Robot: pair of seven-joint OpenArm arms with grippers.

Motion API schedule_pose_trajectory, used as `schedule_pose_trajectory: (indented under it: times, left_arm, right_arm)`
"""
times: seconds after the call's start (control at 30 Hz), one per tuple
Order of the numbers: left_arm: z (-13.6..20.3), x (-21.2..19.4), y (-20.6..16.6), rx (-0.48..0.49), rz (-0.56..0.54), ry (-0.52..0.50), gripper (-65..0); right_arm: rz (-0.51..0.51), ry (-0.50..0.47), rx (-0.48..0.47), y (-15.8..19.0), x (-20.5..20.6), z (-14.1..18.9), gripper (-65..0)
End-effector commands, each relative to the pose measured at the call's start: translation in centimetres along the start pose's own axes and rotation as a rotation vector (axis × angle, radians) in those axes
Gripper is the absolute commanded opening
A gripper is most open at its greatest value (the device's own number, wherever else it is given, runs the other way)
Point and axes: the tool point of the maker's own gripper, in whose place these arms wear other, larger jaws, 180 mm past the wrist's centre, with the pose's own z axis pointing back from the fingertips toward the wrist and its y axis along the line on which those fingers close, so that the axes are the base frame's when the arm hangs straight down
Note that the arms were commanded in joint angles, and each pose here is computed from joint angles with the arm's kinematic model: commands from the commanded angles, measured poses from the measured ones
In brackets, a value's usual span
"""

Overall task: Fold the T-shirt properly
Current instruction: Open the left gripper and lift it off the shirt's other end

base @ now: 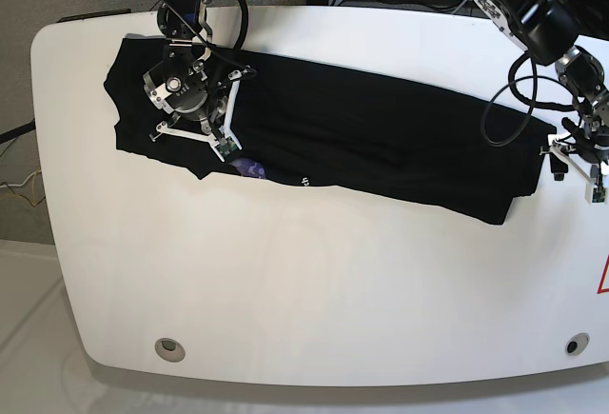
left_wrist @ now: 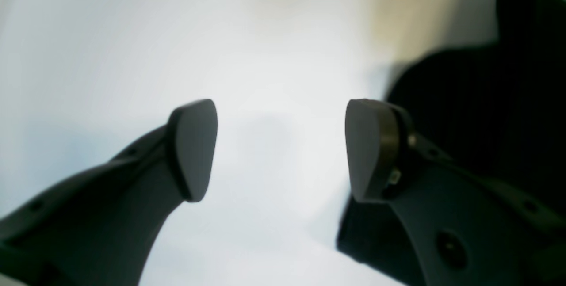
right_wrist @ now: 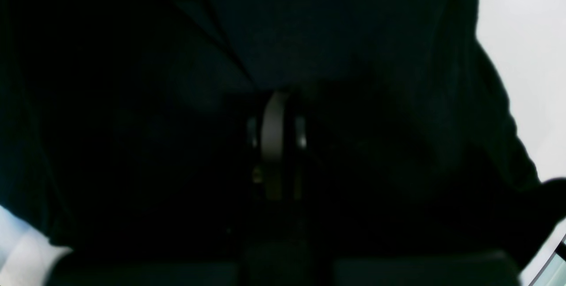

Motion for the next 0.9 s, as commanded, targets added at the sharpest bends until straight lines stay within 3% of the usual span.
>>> schedule_pose_trajectory:
  times: [0.0,0.5,0.87]
  left_arm:
    - [-0.2,1.4,1.3,0.007,0.014,-0.034,-23.2]
    - [-1.0,0.1,0.4,-0.027,0.034,0.000,-23.4]
    - [0.4,4.7,2.1,0.035,0.019,-0.060,-23.5]
  right_arm:
    - [0.014,0.061,0.029,0.9,-1.5,-0.4,-65.0]
    - [0.012,0.057,0.031,1.0,-1.3,-0.4,-65.0]
    - [0.011,0.059,0.034,1.1,-1.4,-0.4,-65.0]
